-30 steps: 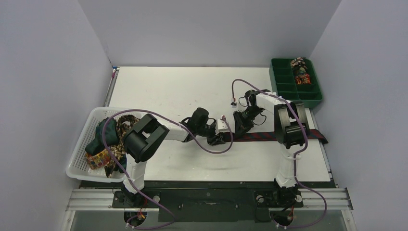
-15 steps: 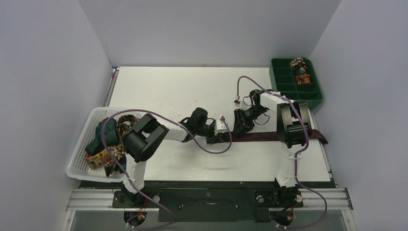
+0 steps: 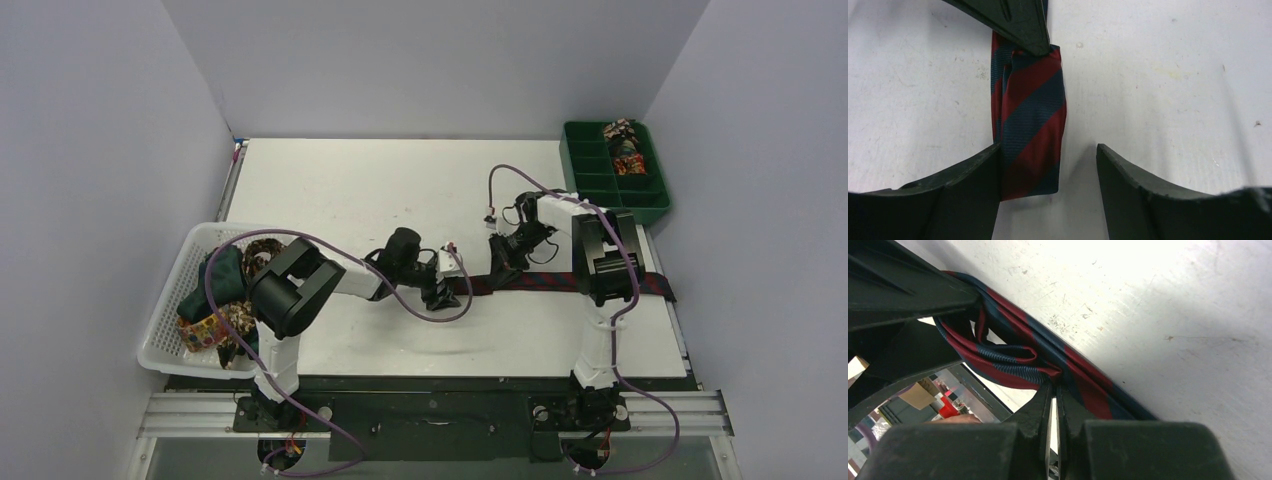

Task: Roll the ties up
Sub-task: Roll the tie at the center of the board.

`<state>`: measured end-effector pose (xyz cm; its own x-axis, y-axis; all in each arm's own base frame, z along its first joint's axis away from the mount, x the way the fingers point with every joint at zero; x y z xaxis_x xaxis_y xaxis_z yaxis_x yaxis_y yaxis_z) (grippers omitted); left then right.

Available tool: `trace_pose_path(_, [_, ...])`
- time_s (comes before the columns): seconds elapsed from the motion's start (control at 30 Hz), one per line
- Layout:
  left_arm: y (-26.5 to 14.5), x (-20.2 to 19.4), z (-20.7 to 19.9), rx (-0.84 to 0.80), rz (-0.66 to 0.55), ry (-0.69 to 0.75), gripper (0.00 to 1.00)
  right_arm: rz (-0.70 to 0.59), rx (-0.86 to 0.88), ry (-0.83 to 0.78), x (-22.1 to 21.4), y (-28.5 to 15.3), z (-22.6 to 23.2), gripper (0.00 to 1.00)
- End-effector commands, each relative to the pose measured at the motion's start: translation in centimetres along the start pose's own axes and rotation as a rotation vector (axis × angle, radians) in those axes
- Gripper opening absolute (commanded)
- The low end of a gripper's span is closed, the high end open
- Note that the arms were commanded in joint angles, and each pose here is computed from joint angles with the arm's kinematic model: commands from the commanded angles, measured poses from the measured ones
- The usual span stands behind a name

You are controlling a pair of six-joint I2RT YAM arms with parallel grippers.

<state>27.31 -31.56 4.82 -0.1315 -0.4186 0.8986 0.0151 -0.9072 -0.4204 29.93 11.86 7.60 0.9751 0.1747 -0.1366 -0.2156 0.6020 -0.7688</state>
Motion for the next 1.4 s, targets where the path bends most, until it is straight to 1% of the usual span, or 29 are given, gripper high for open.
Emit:
trace_pose_path(0.0, [-1.8,-1.5,-0.7,0.050,0.016,-0.079,0.63,-0.007,-0.122,-0.017,0.9,1.1,-1.6,0.00])
trace_pose_path(0.13, [-1.8,-1.0,-0.4,0.082,-0.009,-0.072,0.63,-0.033,-0.145,-0.019,1.5,1.1,-1.7,0.00])
trace_pose_path(0.3, [-1.4,-1.2,-0.1,0.080,0.000,-0.075,0.61,-0.078,-0.078,-0.051,1.2,-0.4,0.3,0.00])
trace_pose_path(0.37, [-1.4,-1.2,0.0,0.082,0.000,-0.070,0.64,-0.090,-0.057,-0.074,0.7,-1.0,1.1,0.00])
trace_pose_path(0.43, [-1.5,-0.8,0.2,0.090,-0.009,-0.062,0.71,-0.091,-0.054,-0.088,0.5,-1.1,1.5,0.00])
trace_pose_path(0.47, [-1.6,-0.2,0.4,0.101,-0.025,-0.049,0.77,-0.087,-0.054,-0.091,0.4,-1.1,1.7,0.00])
trace_pose_path(0.5, [-1.6,0.2,0.5,0.108,-0.035,-0.049,0.80,-0.083,-0.055,-0.091,0.3,-1.0,1.6,0.00])
trace_pose_path(0.53, [-1.7,1.0,1.0,0.131,-0.058,-0.042,0.86,-0.081,-0.058,-0.091,0.4,-0.9,1.6,0.00])
trace_pose_path(0.6, [-1.9,2.4,1.6,0.160,-0.091,-0.037,0.90,-0.074,-0.062,-0.085,0.4,-0.6,1.4,0.00])
trace_pose_path(0.7, [-2.1,3.9,2.2,0.195,-0.132,-0.007,0.91,-0.070,-0.070,-0.082,0.5,-0.5,1.2,0.00])
trace_pose_path(0.8, [-1.8,4.4,2.5,0.208,-0.148,0.004,0.91,-0.071,-0.072,-0.081,0.6,-0.5,1.2,0.00])
trace_pose_path(0.87, [-1.3,4.3,2.8,0.202,-0.142,0.003,0.96,-0.072,-0.072,-0.081,0.8,-0.5,1.2,0.00])
trace_pose_path(0.9, [-0.8,3.5,2.5,0.180,-0.120,-0.012,0.98,-0.072,-0.072,-0.083,0.9,-0.5,1.2,0.00])
trace_pose_path(0.93, [-0.5,3.8,2.9,0.178,-0.119,0.002,0.98,-0.074,-0.071,-0.086,1.0,-0.5,1.3,0.00])
trace_pose_path(0.97, [0.1,2.9,2.5,0.152,-0.083,-0.023,0.97,-0.075,-0.069,-0.086,1.0,-0.5,1.4,0.00])
trace_pose_path(1.1, [1.8,2.7,3.1,0.130,-0.015,-0.031,0.97,-0.082,-0.050,-0.093,1.0,-0.8,1.8,0.00])
trace_pose_path(1.13, [2.2,2.7,3.0,0.114,0.006,-0.003,0.97,-0.083,-0.045,-0.092,1.0,-0.8,1.9,0.00])
trace_pose_path(1.17, [2.5,2.6,3.0,0.102,0.044,-0.011,0.97,-0.081,-0.038,-0.093,1.0,-0.8,2.0,0.00])
trace_pose_path(1.27, [3.3,2.4,2.6,0.072,0.098,0.017,1.00,-0.084,-0.031,-0.099,1.0,-0.8,2.3,0.00])
trace_pose_path(1.3, [3.3,2.4,2.6,0.062,0.114,0.012,0.96,-0.084,-0.030,-0.099,1.0,-0.8,2.3,0.00])
trace_pose_path(1.37, [3.5,2.3,2.2,0.025,0.122,0.004,0.94,-0.084,-0.029,-0.096,1.0,-0.9,2.4,0.00])
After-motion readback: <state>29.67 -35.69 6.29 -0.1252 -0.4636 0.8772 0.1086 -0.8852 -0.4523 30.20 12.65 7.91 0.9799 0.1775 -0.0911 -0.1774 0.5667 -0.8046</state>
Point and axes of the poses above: each gripper's point midway between its finger pads, its own y axis out along the fingers, its own z axis along the line the jaws close on, x = y × z, the point moved 7 cm from there along -y, back along the fingers, and after that the axes turned 10 degrees about y, right-handed, at the moved point
